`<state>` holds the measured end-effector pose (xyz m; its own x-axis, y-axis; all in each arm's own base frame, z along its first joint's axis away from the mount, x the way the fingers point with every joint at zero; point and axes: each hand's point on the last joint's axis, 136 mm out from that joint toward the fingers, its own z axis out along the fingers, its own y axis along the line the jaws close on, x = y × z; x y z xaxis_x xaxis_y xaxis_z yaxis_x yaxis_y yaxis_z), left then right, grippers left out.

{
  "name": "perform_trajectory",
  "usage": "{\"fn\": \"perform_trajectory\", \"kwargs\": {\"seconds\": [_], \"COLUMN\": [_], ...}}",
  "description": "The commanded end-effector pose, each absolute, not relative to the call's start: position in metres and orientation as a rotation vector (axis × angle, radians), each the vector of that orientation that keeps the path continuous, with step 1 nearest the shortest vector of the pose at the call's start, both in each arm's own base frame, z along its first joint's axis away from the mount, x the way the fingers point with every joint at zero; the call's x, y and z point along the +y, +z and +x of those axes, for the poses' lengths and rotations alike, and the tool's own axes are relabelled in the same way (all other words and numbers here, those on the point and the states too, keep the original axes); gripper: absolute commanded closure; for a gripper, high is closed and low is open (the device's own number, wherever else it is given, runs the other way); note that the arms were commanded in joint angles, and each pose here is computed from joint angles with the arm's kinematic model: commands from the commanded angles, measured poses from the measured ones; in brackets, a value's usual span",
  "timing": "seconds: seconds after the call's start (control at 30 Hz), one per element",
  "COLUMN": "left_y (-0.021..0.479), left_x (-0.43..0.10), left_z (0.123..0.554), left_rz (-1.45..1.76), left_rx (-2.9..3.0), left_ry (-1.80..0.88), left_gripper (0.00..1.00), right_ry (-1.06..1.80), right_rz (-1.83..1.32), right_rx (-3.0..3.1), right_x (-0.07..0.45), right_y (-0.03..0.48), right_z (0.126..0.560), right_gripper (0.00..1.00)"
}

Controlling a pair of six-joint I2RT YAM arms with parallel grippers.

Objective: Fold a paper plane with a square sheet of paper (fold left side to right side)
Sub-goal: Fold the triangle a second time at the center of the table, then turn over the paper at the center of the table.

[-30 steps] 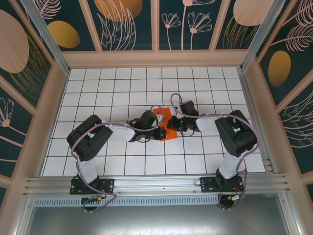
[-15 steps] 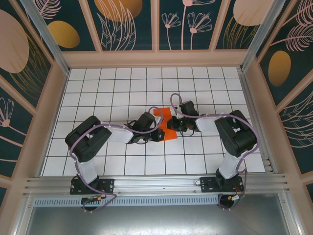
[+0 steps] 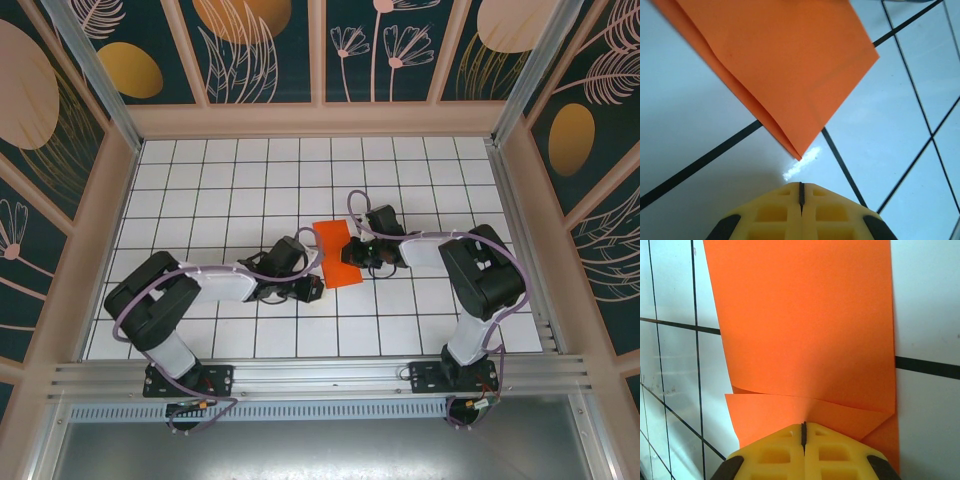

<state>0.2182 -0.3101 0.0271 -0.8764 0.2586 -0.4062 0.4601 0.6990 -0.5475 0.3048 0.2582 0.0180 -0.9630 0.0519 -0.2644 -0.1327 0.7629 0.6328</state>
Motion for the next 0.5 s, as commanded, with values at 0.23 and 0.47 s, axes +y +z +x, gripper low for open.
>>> {"fn": "perform_trajectory", "kwargs": {"seconds": [0.23,0.47], "left_y": [0.078,0.088], "left_x": [-0.295,-0.313], "left_z": [0.288,0.317], "left_rz": [0.27,0.228], "left_rx": [2.412,2.343], "left_ry": [-1.052,-1.148], "left_gripper": [0.59,0.38], "right_ry": [0.974,0.971], "right_rz": [-0.049,0.084], "right_rx": [2.454,2.373], "right_x": [0.246,0.202], "right_y": [0.08,0.092], "right_z": [0.332,0.325], "right_gripper": [0.7,0.41]}}
